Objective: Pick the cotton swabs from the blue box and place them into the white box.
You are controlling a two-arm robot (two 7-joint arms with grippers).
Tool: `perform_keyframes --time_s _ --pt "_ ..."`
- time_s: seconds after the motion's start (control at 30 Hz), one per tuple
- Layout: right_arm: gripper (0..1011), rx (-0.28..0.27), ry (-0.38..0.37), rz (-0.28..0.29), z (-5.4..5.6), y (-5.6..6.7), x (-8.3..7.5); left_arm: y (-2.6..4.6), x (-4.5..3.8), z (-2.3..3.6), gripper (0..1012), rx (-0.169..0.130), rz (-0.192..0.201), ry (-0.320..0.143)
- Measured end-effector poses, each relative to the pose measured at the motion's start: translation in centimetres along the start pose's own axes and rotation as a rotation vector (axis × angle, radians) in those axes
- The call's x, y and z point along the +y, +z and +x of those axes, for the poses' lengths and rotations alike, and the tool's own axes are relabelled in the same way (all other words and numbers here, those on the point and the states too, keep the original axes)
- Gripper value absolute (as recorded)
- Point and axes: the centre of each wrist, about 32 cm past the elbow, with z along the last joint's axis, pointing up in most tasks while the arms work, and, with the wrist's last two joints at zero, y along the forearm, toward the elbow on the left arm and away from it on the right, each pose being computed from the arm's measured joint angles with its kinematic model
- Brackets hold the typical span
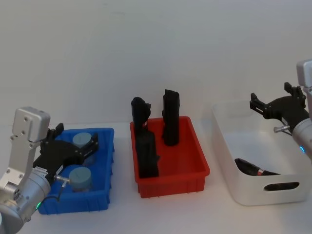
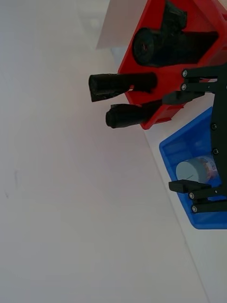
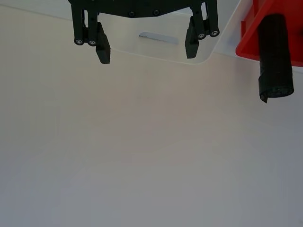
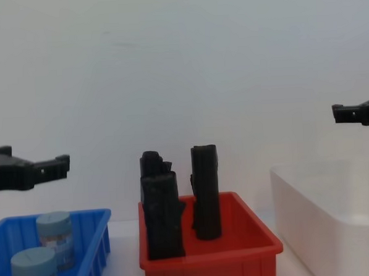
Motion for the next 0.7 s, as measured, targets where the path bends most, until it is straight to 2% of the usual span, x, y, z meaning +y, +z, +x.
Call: perform_keyframes --time_s 0.13,0.23,0.47,0.7 --pt "1002 0.0 0.0 0.0 0.0 0.0 0.0 -0.48 -0.38 0.28 1004 0.003 0.022 -0.002" --pt "1001 0.0 0.0 0.0 0.0 0.0 0.0 -0.58 -0.49 0.33 1004 0.003 0.027 -0.004" --pt "1001 0.0 0.0 0.0 0.0 0.0 0.0 -0.77 -0.64 0.21 1004 0.009 0.02 -0.002" --pt "1002 0.0 0.0 0.0 0.0 0.0 0.0 -0.78 -0.86 0.08 1004 0.033 0.029 -0.008"
